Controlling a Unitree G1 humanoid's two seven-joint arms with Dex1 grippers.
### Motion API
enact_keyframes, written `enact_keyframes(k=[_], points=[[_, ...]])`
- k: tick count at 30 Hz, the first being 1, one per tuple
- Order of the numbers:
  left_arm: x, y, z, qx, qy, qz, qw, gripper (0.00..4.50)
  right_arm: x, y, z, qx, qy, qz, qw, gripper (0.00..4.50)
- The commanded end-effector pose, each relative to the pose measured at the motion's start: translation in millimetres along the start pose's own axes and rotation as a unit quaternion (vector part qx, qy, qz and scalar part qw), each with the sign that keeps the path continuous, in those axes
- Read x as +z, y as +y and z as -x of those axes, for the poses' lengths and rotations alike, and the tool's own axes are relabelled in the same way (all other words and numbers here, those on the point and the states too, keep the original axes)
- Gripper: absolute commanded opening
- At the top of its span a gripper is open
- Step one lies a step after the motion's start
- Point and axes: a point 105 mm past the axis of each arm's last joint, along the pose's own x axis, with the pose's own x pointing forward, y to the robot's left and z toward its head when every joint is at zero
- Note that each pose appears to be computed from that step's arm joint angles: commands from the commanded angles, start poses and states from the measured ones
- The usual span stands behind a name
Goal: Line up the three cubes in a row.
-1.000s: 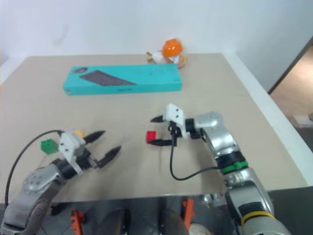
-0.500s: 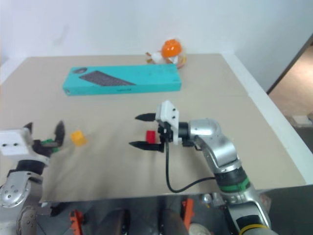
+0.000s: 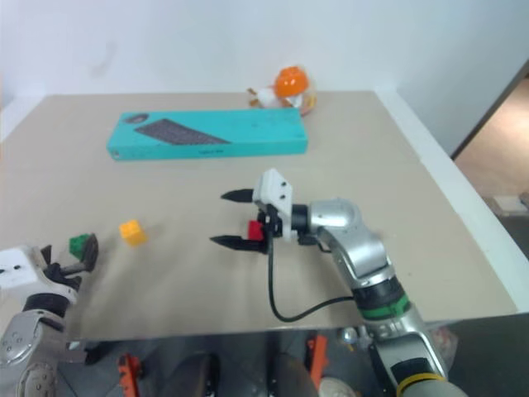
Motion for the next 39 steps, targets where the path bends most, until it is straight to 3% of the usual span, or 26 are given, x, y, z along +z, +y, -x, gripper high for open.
enact_keyframes(k=[1,12,13,14,21,32,35,39], points=[[7,5,-4,-0.005,-0.010,-0.009,1.000,4.50,12,-1,3,0.007,-0.012,0.022,1.000,4.46],[-19,14,-25,0.006,0.050,-0.007,0.999,4.50,8,-2,9,-0.006,0.003,0.030,1.000,4.46],[-19,14,-26,0.006,0.051,-0.006,0.999,3.96,8,-2,9,-0.008,0.004,0.031,0.999,4.50],[-19,15,-27,0.009,0.051,-0.010,0.999,3.79,8,-3,10,-0.010,0.004,0.031,0.999,4.50],[-21,23,-28,0.032,0.054,-0.028,0.998,1.36,8,-4,10,-0.016,0.007,0.034,0.999,4.50],[-1,25,-24,0.007,0.022,-0.074,0.997,1.34,9,-5,9,-0.014,0.005,0.037,0.999,4.50],[16,19,-22,-0.023,-0.002,-0.103,0.994,1.34,9,-5,10,-0.015,0.004,0.037,0.999,4.50],[71,-12,-31,-0.101,-0.090,-0.152,0.979,1.34,13,-7,15,-0.022,0.001,0.042,0.999,4.50]])
